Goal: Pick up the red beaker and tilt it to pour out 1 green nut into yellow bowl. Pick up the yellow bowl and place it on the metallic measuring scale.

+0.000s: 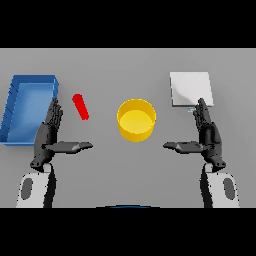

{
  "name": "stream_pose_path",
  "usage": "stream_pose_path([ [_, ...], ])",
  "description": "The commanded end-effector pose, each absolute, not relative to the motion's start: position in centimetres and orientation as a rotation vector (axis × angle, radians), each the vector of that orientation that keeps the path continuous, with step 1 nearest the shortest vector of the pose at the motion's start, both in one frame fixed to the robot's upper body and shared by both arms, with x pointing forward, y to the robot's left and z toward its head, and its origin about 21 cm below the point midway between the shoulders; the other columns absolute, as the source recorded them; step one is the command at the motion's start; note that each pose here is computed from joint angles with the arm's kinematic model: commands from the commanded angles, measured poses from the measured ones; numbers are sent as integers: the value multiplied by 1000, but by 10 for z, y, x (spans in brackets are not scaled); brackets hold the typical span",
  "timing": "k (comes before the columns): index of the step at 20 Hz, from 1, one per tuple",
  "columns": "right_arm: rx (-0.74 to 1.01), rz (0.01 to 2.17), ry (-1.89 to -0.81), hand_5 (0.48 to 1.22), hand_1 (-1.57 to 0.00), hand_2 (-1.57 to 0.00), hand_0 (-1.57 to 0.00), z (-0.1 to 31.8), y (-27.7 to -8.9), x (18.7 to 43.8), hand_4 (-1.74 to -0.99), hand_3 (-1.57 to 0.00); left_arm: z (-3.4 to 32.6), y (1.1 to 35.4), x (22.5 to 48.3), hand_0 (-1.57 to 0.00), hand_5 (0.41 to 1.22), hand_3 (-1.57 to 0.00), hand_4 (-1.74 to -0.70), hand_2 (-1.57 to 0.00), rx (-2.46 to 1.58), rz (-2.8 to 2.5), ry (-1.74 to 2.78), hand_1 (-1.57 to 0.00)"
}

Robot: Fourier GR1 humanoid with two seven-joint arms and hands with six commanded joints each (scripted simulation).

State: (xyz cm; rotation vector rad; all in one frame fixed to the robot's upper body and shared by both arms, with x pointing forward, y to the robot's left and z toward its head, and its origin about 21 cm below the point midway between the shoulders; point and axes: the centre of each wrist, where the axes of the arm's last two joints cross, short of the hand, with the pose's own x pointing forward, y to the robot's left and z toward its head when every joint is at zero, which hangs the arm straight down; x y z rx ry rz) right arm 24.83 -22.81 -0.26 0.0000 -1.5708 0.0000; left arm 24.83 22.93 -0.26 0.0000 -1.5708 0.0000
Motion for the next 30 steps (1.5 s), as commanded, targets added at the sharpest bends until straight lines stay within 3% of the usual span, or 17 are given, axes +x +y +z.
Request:
stream_pose_path([
  [1, 0, -1, -1572, 599, 1, 1, 1, -3, -228, 248, -1167, 1, -3, 231, 248, 1, 599, 1, -1151, 1, 2, 1, -1572, 1],
  [6, 6, 1, -1573, 599, 1, 1, 1, -5, -224, 242, -1167, 1, -6, 243, 240, 1, 599, 1, -1151, 1, 5, 1, -1572, 1],
  [8, -188, 200, -1686, 595, 1, 1, 1, -1, -225, 223, -1163, 1, 2, 251, 223, 1, 599, 1, -1156, 1, 53, -119, -1602, 1],
  [11, -262, 277, -1670, 590, 1, 1, 1, 1, -216, 216, -1159, 1, 14, 254, 219, 1, 599, 1, -1163, 1, 71, -171, -1571, 1],
  [14, -268, 265, -1670, 596, 1, 1, 1, 5, -219, 211, -1183, 1, 14, 249, 214, 1, 603, 1, -1164, 1, 78, -200, -1579, 1],
  [26, -192, 249, -1690, 634, 1, 1, 1, 5, -221, 213, -1280, 1, -13, 226, 275, 1, 650, 1, -1248, 1, 101, -287, -1533, 1],
  [30, -213, 256, -1691, 635, 1, 1, 1, 4, -223, 213, -1268, 1, -18, 224, 298, 1, 677, 1, -1271, 1, 111, -288, -1541, 1],
])
